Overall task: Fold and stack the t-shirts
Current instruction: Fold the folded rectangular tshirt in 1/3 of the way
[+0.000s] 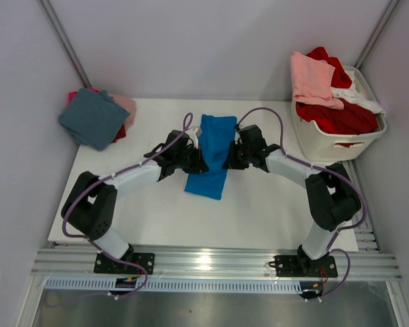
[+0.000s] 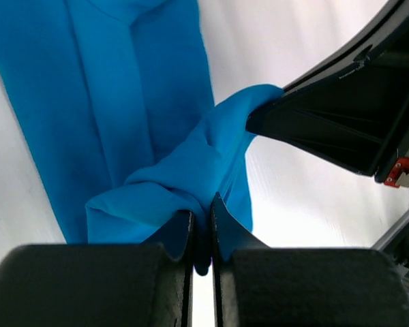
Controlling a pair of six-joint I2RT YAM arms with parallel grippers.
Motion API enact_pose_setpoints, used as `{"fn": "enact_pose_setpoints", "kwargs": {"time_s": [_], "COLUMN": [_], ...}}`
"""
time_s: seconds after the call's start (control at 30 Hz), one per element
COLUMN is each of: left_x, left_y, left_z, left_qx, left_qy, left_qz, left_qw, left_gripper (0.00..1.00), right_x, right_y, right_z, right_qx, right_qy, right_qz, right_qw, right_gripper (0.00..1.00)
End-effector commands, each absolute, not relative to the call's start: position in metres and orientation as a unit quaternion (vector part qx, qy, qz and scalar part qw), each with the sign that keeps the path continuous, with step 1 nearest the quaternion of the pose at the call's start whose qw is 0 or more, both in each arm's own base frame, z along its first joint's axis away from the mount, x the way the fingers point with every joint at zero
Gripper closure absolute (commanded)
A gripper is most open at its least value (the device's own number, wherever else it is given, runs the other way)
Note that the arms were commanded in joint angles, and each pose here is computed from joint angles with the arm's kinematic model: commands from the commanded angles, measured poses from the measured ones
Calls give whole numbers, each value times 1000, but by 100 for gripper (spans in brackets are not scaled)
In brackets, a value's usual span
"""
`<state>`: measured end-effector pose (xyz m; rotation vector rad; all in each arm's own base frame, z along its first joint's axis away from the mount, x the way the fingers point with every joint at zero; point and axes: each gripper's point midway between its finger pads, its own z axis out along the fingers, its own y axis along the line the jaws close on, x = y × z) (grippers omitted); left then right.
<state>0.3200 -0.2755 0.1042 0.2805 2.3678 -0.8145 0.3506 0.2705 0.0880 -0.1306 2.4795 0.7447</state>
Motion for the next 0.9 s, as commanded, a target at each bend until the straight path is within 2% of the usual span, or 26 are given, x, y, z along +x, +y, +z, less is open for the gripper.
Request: {"fn": "enact_pose_setpoints", "kwargs": {"time_s": [0.0, 0.5, 0.87], "left_x": [333, 356, 374], "left_y": [-270, -274, -271], "left_z": [102, 76, 78], "left_qx": [86, 76, 78], "left_qy": [903, 917, 922], "left_qz": [-302, -287, -277], "left_qw": [293, 265, 260], "left_gripper": [92, 88, 78], "right_x": [383, 406, 428], "right_y": [254, 265, 263], "right_z": [82, 56, 60], "right_qx": [-21, -13, -9], "right_qy": [923, 930, 931], "right_qz": [234, 226, 207], "right_qw": [304, 290, 302], "right_gripper": [100, 100, 79]}}
